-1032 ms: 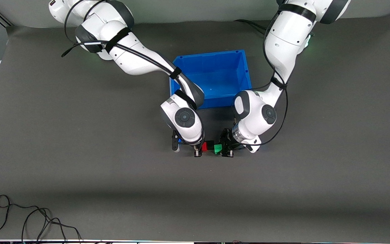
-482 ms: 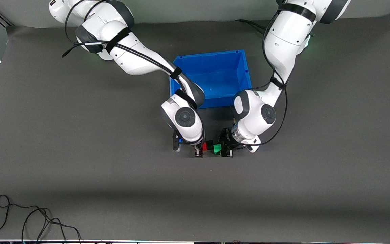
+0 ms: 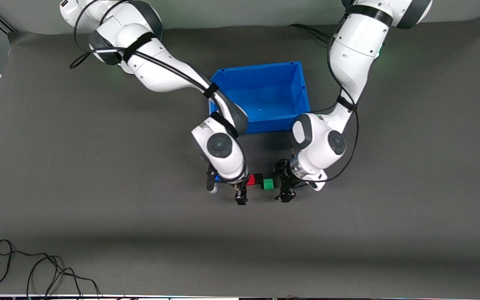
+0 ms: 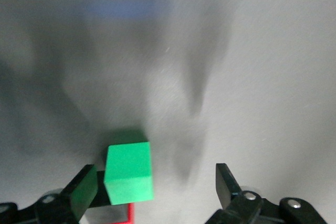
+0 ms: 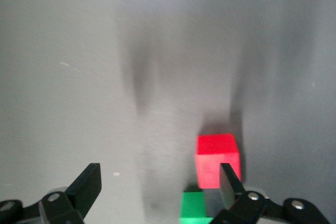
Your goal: Attach green and red cubes to black cube
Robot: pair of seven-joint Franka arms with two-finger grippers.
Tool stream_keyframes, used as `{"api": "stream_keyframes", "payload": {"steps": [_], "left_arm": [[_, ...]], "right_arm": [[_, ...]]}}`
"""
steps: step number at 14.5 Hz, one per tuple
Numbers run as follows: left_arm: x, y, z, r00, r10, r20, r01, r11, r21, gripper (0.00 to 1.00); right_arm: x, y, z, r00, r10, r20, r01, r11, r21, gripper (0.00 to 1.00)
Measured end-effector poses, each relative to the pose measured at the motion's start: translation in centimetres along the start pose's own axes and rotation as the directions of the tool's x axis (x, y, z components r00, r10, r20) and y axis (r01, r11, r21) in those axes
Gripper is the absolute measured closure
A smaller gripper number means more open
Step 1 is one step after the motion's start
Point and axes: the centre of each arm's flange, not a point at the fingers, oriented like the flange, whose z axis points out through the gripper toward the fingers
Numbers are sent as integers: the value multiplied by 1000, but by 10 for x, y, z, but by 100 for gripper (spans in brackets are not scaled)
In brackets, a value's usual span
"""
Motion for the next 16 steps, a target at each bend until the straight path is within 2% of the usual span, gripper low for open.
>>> {"api": "stream_keyframes", "payload": {"steps": [4,6,8,10,13,16], "left_arm": [[32,44,-64,994,99,-47,-95,992,80,0],[55,63,-108,980,190,-59,-181,974,138,0],[82,78,-155,952,297,-71,-278,940,198,0],[107,87,-204,902,425,-81,-392,881,266,0],[132,91,-268,805,589,-71,-535,773,340,0],[162,91,-331,666,746,15,-696,613,374,0]], "right_arm": [[40,-30,-75,994,-108,-24,105,989,-104,0],[60,-39,-126,982,-188,-29,182,970,-159,0],[85,-43,-175,958,-283,-34,270,939,-215,0],[119,-47,-227,920,-390,-20,371,889,-268,0],[165,-39,-295,827,-561,40,537,767,-352,0],[206,-29,-333,754,-651,87,618,659,-429,0]]}}
